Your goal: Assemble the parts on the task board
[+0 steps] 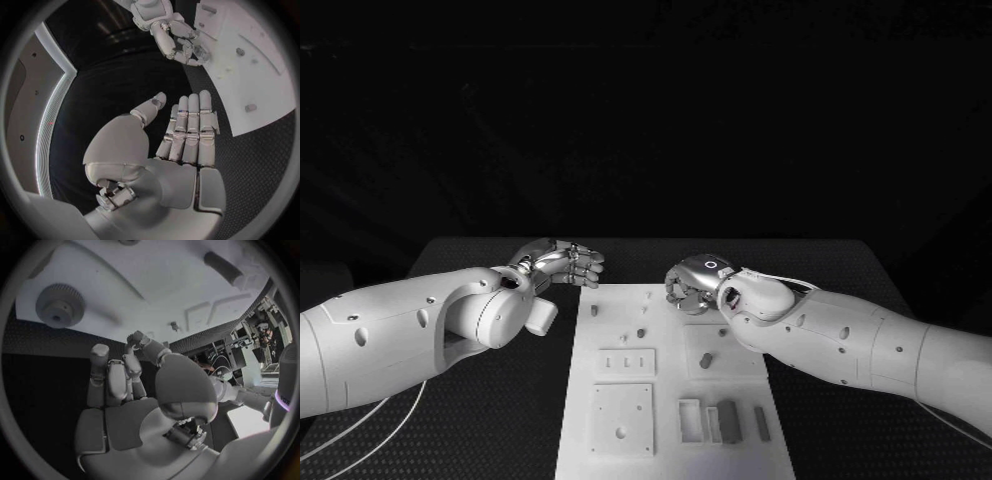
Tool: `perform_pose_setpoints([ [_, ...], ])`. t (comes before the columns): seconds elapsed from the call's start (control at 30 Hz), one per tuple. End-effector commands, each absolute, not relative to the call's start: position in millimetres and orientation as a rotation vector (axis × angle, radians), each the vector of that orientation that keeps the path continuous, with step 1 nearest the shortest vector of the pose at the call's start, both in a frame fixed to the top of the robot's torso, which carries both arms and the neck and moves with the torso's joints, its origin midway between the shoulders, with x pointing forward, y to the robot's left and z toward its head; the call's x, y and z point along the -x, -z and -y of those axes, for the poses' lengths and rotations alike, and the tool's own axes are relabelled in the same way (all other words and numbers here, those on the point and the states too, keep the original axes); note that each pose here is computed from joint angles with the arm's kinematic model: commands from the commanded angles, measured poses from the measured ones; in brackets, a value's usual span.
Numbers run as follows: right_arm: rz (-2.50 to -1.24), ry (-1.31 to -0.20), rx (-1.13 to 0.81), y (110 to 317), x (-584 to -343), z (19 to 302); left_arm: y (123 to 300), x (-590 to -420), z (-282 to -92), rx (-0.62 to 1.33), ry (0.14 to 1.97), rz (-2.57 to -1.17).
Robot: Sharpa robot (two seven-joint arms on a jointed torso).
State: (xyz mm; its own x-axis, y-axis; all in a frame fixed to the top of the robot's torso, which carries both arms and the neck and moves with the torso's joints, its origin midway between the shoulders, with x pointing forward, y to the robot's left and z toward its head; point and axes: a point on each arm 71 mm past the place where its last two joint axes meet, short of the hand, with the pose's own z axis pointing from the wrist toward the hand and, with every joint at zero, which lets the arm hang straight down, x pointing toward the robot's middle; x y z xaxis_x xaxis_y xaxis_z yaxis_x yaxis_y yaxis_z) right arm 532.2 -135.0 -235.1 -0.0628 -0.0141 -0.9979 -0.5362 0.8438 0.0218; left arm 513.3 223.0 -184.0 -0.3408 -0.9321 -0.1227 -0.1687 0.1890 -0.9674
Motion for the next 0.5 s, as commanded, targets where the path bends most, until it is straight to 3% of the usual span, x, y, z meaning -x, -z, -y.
perform_pose_setpoints([
  [0.03, -1.514, -0.421, 0.446, 229.8, -537.4, 130.2, 182.2, -513.7, -220.0, 1.041, 1.234, -1.677],
  [0.5, -1.474, -0.418, 0.477, 229.5, -543.9, 106.9, 181.4, -515.5, -212.7, 1.031, 1.244, -1.682],
])
